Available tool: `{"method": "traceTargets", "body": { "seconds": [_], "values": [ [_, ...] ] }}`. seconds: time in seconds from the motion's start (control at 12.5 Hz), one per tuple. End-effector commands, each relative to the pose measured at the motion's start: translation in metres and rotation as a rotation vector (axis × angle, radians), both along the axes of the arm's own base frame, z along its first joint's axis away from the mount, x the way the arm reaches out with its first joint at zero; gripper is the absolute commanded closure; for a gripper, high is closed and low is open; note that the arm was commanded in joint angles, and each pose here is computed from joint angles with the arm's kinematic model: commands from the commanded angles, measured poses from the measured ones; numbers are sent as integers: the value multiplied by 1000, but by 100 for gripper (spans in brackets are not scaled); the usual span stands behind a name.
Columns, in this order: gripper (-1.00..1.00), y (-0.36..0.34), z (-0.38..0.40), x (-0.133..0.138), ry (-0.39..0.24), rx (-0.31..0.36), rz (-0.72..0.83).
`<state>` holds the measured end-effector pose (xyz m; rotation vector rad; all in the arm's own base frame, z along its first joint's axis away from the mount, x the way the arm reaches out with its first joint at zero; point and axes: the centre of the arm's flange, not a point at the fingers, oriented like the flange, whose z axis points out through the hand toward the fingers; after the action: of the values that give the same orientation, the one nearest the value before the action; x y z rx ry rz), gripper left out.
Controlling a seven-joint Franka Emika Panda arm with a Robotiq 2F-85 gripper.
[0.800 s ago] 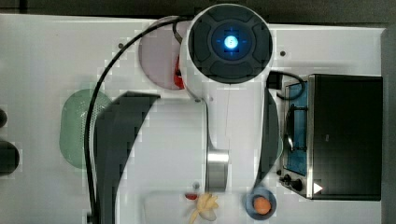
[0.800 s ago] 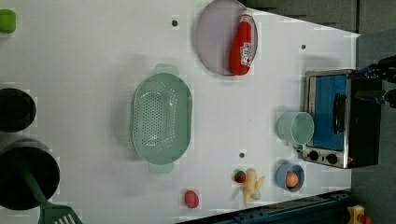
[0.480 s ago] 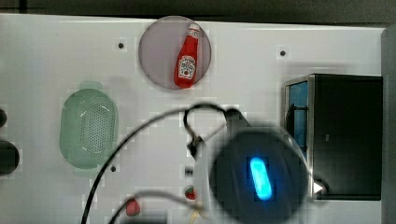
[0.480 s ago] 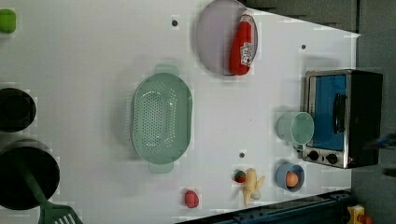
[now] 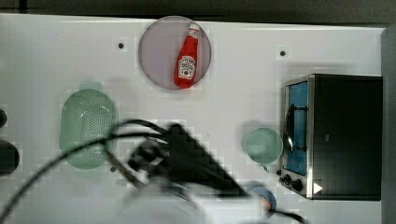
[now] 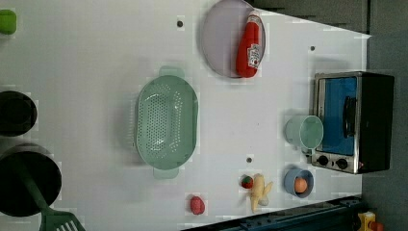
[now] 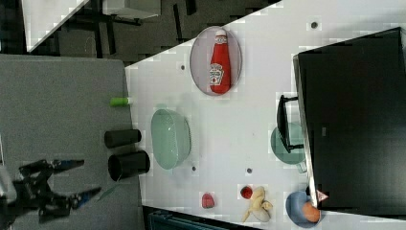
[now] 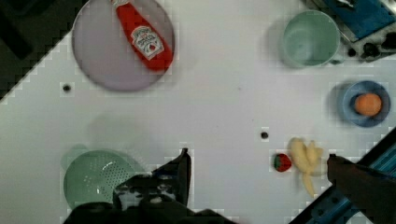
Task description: Drag strainer left to right.
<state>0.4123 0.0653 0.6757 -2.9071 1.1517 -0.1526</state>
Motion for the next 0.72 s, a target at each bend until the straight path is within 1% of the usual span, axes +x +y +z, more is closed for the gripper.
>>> {"method": "traceTargets", "body": {
  "seconds": [0.08, 0.24, 0.4, 0.56, 0.72],
  "values": [
    [-100, 123, -97, 34, 121, -25, 71],
    [-100, 181, -133, 38, 117, -17, -26],
    [-100, 230, -173, 40, 124, 14, -173],
    [-100, 268, -214, 44, 135, 54, -341],
    [-100, 289, -256, 50, 141, 67, -508]
  ]
}}
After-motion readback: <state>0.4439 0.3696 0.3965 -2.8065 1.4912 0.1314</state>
